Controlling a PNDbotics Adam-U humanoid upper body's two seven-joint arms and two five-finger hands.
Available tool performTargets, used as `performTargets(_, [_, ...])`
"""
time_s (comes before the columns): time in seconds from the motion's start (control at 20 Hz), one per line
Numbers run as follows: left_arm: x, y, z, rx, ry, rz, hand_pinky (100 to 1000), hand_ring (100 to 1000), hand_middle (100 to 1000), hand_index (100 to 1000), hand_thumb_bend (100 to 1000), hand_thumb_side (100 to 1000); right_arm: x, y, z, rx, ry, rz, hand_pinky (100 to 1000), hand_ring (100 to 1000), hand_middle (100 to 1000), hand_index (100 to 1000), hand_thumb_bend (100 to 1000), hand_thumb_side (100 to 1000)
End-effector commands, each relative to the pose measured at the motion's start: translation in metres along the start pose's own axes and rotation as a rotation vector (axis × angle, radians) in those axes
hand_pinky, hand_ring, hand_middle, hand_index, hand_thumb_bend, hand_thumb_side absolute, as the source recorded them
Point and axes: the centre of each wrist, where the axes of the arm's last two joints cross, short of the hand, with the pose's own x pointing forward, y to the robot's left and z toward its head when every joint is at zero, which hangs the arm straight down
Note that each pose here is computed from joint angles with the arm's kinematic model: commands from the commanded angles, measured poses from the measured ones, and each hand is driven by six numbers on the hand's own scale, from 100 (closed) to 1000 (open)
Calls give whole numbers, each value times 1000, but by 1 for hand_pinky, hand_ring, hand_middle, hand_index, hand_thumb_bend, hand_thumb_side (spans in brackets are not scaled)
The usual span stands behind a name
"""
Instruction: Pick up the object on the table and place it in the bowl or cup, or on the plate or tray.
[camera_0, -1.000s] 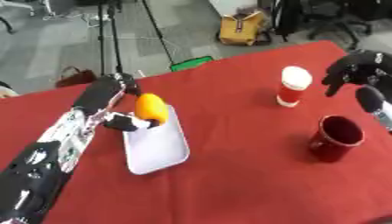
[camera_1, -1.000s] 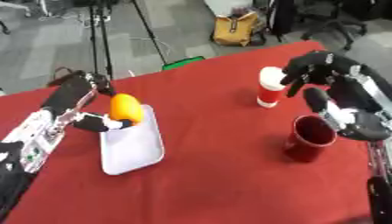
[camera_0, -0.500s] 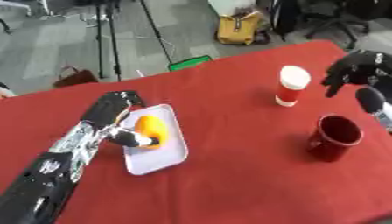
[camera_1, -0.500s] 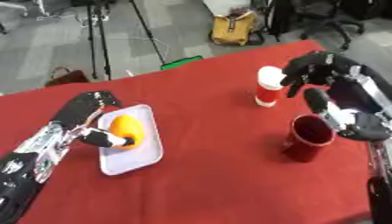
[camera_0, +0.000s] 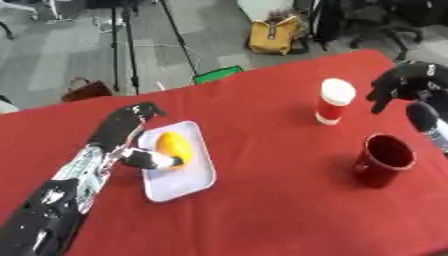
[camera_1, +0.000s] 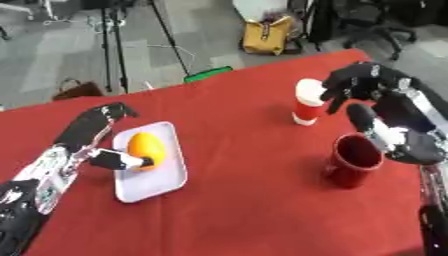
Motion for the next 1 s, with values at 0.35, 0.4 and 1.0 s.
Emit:
performTargets(0.35, [6, 38, -9, 235, -57, 111, 742, 672, 690, 783, 991, 665, 3, -7, 1, -21, -6, 25, 514, 654, 681, 809, 253, 524])
performTargets(0.4, [7, 37, -4, 270, -63, 141, 742, 672, 691, 783, 992, 665, 4, -8, 1, -23, -5, 28, 514, 654, 681, 809, 253, 524])
performTargets(1.0, [13, 19, 87, 619, -173, 400, 744, 678, 696, 791, 990, 669, 5, -10, 0, -38, -4, 38, 515, 654, 682, 809, 247, 523])
